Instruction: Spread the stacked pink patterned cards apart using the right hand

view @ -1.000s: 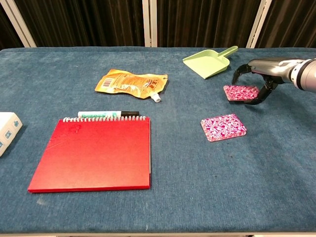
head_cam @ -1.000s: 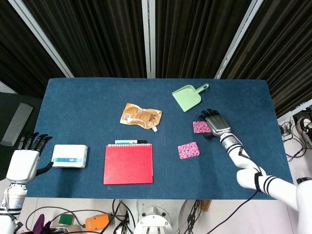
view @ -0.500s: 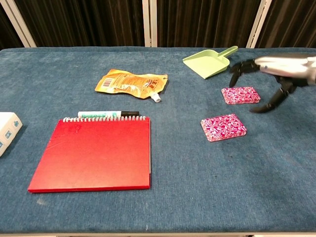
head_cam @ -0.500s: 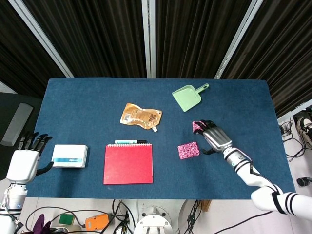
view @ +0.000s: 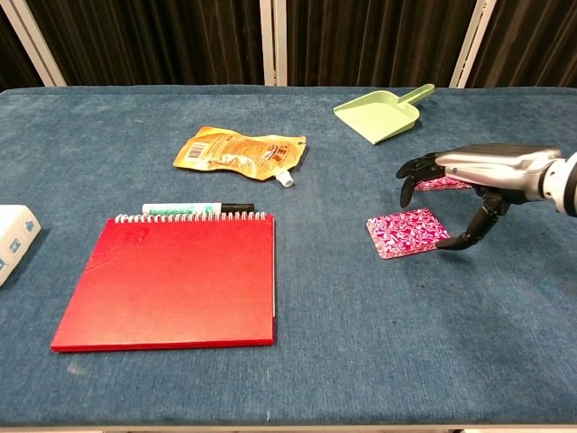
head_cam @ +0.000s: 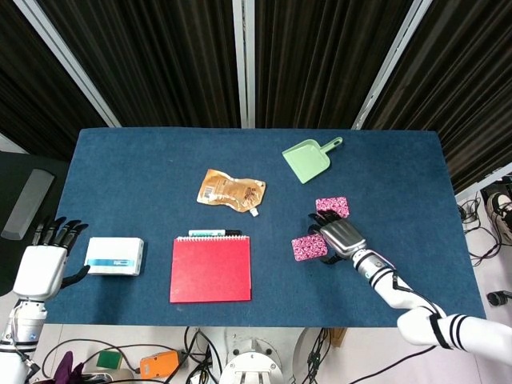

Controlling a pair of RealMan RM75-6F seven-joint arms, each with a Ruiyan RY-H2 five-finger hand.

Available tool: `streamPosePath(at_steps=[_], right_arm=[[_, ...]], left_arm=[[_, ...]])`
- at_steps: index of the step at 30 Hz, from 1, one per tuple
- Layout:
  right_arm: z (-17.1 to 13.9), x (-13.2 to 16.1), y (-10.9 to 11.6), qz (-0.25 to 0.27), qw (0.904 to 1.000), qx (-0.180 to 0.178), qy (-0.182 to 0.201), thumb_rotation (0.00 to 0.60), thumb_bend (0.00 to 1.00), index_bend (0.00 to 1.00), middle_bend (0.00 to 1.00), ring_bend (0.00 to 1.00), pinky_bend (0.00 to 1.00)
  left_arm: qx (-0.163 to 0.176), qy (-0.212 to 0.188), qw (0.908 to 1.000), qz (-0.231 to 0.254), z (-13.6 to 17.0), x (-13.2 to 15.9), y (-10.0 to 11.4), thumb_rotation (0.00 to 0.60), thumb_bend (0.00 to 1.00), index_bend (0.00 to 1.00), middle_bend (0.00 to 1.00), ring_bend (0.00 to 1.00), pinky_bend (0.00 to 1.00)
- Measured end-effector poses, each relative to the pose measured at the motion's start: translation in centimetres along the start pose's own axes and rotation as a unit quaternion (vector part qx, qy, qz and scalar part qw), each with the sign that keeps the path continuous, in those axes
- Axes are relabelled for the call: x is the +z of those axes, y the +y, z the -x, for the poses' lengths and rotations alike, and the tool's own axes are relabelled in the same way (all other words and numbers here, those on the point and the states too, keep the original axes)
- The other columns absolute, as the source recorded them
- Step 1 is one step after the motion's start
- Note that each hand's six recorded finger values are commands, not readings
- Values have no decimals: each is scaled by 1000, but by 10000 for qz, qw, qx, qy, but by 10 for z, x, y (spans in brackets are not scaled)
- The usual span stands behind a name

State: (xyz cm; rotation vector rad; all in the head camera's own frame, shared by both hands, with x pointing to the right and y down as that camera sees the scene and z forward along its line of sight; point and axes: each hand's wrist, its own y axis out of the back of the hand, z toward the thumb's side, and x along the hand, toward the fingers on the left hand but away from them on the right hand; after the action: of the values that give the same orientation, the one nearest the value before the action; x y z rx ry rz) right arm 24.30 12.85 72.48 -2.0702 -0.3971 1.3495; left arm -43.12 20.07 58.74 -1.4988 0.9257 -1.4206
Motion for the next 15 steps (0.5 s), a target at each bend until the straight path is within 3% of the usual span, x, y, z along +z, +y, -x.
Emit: streamPosePath(at_steps=[15], right_arm=[[11, 7, -5, -70, 9999, 115, 9, 557, 407, 403, 123, 0, 90]], left_arm=[[-15, 0, 10000, -9, -1, 0, -2, 600, 105, 196, 177, 107, 38]])
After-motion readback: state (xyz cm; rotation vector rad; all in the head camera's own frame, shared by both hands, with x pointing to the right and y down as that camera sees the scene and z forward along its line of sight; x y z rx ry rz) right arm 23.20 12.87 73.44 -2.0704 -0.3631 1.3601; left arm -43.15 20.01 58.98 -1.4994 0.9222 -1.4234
